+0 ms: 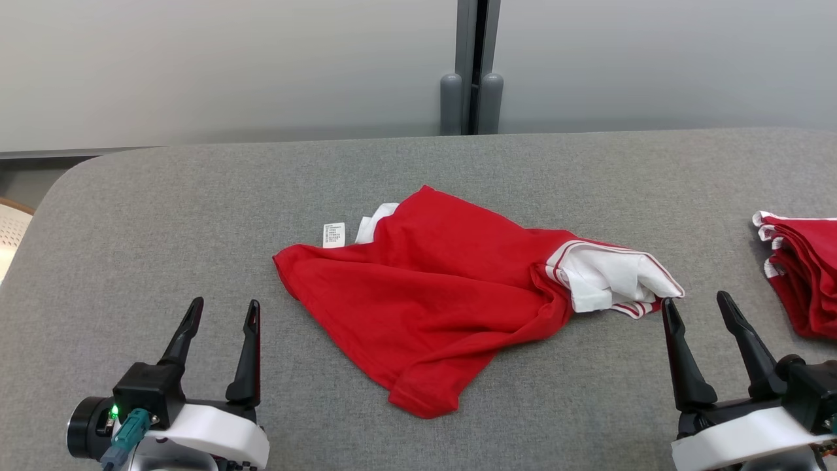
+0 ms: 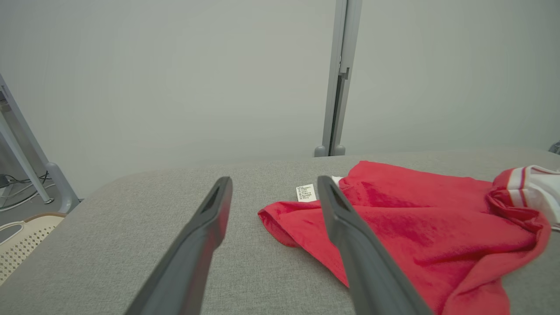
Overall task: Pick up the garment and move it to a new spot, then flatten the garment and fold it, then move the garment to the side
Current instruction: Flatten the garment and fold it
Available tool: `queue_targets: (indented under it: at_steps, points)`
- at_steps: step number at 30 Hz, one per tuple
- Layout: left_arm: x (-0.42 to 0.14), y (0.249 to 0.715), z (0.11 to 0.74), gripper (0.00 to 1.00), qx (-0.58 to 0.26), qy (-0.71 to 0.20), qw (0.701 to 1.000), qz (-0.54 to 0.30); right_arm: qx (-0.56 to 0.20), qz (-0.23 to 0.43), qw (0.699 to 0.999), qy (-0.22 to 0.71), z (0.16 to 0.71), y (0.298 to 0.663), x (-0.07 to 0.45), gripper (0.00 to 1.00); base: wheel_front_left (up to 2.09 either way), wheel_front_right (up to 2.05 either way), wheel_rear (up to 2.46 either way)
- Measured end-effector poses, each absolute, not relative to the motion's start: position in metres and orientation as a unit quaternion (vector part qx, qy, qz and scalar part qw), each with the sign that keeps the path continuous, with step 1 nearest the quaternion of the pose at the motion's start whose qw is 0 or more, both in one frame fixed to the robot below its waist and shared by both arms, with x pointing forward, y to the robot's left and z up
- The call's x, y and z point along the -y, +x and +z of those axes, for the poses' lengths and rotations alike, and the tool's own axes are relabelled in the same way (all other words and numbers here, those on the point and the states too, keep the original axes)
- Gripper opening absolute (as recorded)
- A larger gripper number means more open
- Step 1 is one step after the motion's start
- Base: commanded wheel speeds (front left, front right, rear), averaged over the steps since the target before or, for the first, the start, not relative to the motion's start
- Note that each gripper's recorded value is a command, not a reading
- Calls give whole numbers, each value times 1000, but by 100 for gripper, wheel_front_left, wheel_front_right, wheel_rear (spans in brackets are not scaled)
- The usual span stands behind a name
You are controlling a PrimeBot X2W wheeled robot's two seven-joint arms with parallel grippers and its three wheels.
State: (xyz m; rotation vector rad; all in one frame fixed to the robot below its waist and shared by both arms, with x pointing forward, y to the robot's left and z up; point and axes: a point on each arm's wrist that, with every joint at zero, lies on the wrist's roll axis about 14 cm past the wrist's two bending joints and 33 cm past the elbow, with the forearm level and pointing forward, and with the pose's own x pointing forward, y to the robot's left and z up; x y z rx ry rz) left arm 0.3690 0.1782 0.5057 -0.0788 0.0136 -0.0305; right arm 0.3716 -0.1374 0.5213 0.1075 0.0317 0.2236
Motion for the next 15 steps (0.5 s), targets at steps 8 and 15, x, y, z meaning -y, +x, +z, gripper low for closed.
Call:
queue_targets:
  at_steps: [8, 15]
  points:
    - [-178, 368, 505, 100, -8, -39, 999, -16, -24, 112, 992, 53, 516, 372, 138, 100, 0, 0, 0]
    - [-179, 369, 504, 100, -9, -39, 999, -15, -36, 109, 992, 51, 507, 375, 142, 100, 0, 0, 0]
